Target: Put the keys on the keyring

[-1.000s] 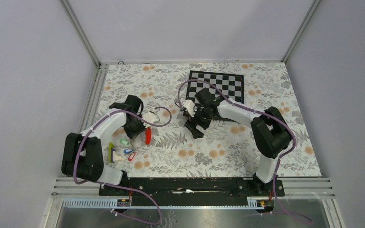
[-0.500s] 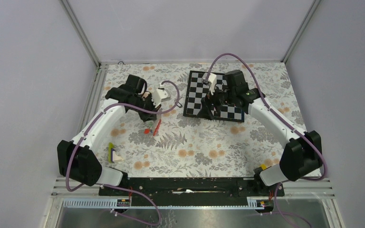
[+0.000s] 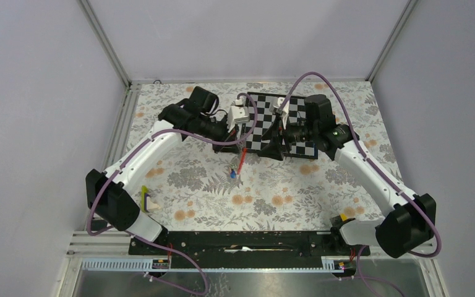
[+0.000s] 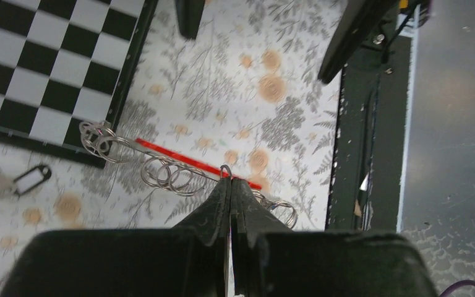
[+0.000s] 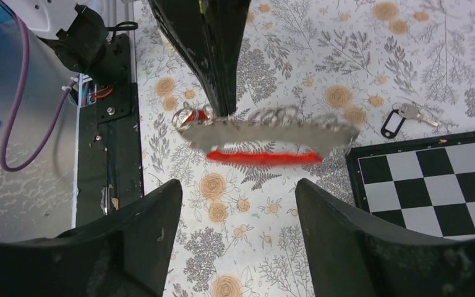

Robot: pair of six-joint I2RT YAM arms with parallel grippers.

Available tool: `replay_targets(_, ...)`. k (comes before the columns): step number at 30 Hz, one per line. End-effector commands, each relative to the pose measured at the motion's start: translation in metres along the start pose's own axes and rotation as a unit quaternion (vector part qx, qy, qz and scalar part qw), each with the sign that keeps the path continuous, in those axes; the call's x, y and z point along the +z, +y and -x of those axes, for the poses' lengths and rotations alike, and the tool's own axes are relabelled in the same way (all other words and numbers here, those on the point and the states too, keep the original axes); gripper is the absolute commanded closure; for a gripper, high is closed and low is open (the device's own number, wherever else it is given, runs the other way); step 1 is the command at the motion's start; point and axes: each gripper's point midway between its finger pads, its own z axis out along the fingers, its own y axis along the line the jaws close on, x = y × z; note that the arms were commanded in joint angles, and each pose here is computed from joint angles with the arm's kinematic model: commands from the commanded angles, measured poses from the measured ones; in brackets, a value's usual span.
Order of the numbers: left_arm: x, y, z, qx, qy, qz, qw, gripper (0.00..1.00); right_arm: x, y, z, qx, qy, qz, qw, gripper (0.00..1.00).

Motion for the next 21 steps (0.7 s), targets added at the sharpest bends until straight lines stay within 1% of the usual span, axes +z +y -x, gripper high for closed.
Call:
replay_targets(1,0.001,-0.027,0.054,0.041,-0.084,-0.038,0.995,1.0,-0.007,0.019,0.014,-0.048,-0.03,0.026,0.998,0.3)
replay_targets(4,0.004,-0.034,0.069,0.047,-0.111,-0.043,0.992,1.0,-0.01,0.026,0.012,-0.061,-0.03,0.04,0.997,0.36)
replay_targets(8,0.002,-0.042,0.081,0.045,-0.129,-0.051,0.989,1.0,-0.01,0.028,0.005,-0.072,-0.023,0.046,0.996,0.42)
replay_targets(12,0.004,-0.048,0.082,0.043,-0.131,-0.067,0.988,1.0,-0.011,0.03,0.003,-0.078,-0.023,0.048,0.996,0.47)
replay_targets(21,0.013,-0.061,0.072,0.045,-0.121,-0.089,0.988,1.0,-0.009,0.03,0.002,-0.075,-0.025,0.055,0.995,0.54)
